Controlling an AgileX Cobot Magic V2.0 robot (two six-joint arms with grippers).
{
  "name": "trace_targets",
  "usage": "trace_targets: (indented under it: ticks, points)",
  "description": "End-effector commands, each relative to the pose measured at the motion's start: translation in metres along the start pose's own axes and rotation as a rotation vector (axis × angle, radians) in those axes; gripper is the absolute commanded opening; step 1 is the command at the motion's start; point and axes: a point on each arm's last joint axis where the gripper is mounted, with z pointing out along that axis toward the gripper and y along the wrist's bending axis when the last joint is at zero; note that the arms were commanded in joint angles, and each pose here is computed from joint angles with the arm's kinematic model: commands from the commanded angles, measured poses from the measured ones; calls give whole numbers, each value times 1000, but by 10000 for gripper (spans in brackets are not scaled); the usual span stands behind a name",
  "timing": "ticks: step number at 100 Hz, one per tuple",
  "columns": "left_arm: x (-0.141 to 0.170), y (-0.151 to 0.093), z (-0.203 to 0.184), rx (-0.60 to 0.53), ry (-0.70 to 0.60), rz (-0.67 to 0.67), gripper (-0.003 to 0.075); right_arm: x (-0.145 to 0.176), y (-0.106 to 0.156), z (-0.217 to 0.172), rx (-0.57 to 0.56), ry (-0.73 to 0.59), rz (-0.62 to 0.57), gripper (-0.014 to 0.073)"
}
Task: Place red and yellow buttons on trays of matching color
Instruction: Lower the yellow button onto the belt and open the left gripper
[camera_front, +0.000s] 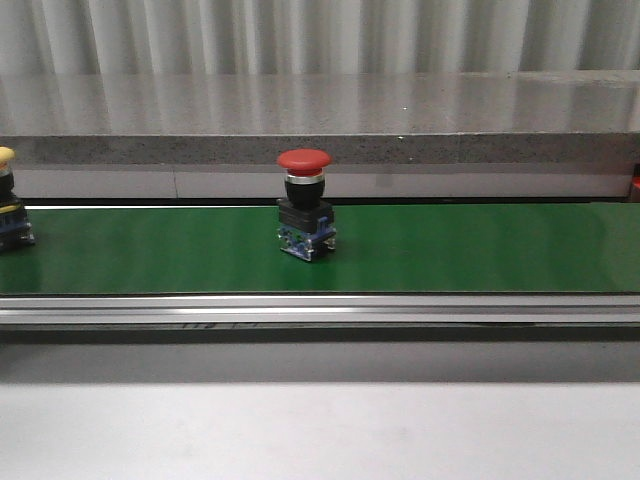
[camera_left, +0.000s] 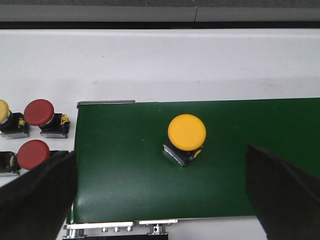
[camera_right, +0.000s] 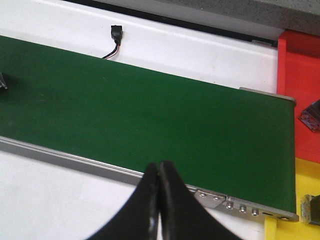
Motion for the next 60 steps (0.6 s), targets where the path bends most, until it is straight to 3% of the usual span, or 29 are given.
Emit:
trace_targets:
  ticks: [1,19,33,47,60]
  points:
    - [2,-2,-30,18,-159,3,627,-12,0,-6,9,-86,-13,-66]
    - [43,0,-55,22,-251,1,582,-12,0,-6,9,-86,-13,-66]
    - [77,2,-74,26,-320,2,496,-12,0,-6,9,-86,-13,-66]
    - [104,3,-89,30,-389,2,330,-12,0,-6,9,-86,-13,-66]
    - [119,4,-100,33,-451,3,124,-12,0,-6,9,-89,-13,-66]
